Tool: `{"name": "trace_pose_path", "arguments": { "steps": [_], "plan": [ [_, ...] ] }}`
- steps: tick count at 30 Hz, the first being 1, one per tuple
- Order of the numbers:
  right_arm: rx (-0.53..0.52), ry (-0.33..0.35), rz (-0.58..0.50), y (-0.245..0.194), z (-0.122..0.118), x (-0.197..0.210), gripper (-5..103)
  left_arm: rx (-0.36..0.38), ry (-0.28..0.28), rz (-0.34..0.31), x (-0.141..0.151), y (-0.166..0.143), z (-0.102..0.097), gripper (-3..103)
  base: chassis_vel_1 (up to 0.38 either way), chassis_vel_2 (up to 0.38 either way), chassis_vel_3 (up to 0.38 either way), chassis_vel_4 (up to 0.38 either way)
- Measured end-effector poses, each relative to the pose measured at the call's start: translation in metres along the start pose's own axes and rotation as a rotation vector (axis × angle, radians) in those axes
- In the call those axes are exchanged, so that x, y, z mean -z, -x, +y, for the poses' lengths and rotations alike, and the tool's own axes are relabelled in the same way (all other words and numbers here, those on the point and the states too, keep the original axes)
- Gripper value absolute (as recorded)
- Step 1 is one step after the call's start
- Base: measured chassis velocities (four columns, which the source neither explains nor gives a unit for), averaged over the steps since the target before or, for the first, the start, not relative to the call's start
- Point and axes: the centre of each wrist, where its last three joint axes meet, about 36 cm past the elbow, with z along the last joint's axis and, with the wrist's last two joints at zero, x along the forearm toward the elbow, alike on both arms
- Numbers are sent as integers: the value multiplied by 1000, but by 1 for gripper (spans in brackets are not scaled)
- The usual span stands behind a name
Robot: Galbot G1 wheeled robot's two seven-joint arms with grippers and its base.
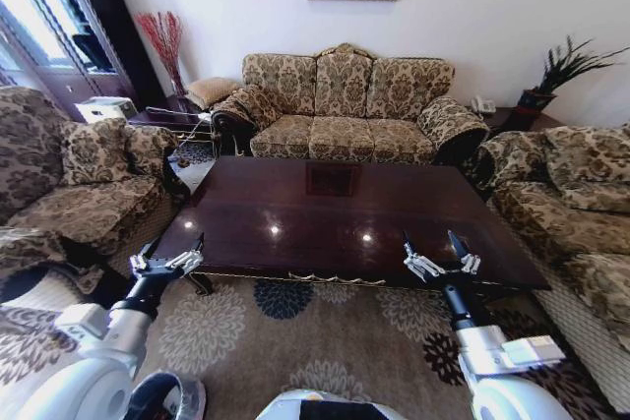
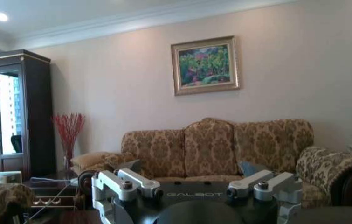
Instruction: Move to the front of the table and place the trash on the table into the trash bin.
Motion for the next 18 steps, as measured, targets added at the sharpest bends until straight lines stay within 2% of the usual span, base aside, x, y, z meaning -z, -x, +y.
{"name": "trace_pose_path", "arguments": {
  "steps": [18],
  "plan": [
    [0,1,0,0,0,0,100,0,0,0,0,0,0,100,0,0,0,0]
  ]
}}
